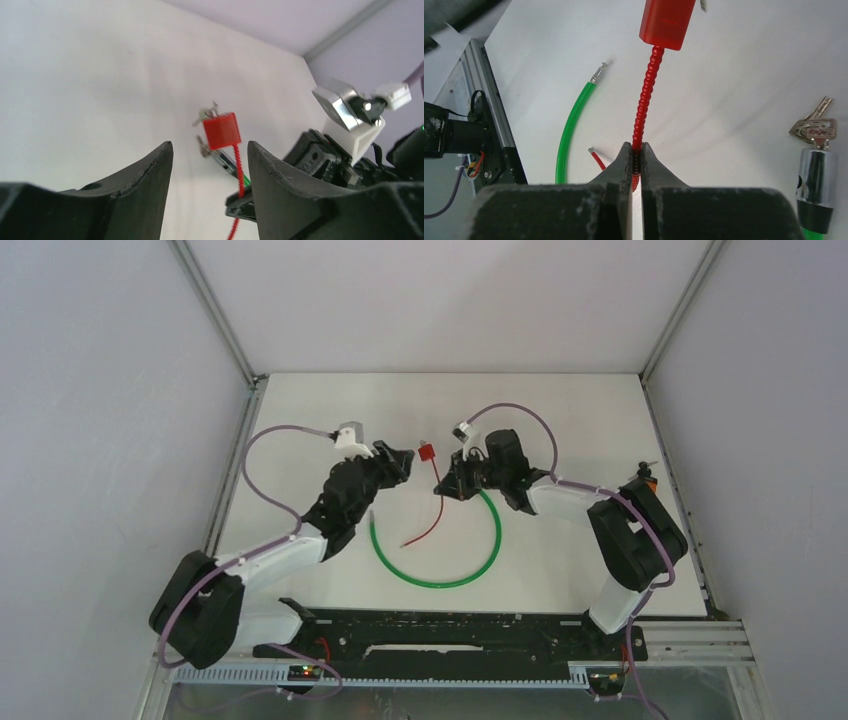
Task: Lock with the key
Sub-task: Pick up the lock from the center of the board.
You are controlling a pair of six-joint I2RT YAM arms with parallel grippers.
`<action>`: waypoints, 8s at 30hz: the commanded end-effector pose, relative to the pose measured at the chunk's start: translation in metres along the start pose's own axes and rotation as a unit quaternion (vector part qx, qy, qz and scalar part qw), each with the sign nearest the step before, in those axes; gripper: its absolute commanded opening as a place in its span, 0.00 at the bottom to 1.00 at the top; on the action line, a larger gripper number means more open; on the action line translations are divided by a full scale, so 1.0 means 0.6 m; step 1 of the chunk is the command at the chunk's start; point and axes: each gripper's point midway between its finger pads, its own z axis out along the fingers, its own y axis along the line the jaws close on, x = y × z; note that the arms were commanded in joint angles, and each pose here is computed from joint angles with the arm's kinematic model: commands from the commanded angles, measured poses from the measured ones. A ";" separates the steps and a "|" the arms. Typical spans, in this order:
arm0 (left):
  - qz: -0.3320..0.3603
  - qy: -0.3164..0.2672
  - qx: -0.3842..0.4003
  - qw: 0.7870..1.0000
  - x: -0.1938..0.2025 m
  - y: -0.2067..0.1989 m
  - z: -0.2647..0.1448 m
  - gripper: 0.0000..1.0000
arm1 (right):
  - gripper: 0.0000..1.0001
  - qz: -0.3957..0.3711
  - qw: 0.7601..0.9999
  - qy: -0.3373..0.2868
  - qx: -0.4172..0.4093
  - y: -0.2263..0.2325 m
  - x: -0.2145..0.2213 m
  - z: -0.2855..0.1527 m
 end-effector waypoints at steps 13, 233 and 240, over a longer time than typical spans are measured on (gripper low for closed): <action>0.117 -0.086 -0.031 0.989 -0.065 0.025 -0.029 0.58 | 0.00 -0.097 0.982 0.049 -0.154 0.094 -0.013 -0.013; 0.440 0.079 0.332 0.831 0.145 -0.116 -0.091 0.11 | 0.01 -0.314 0.919 -0.136 0.195 -0.023 -0.060 -0.211; 0.437 0.083 0.351 0.824 0.153 -0.123 -0.096 0.51 | 0.00 -0.387 0.876 -0.168 0.233 0.015 -0.091 -0.239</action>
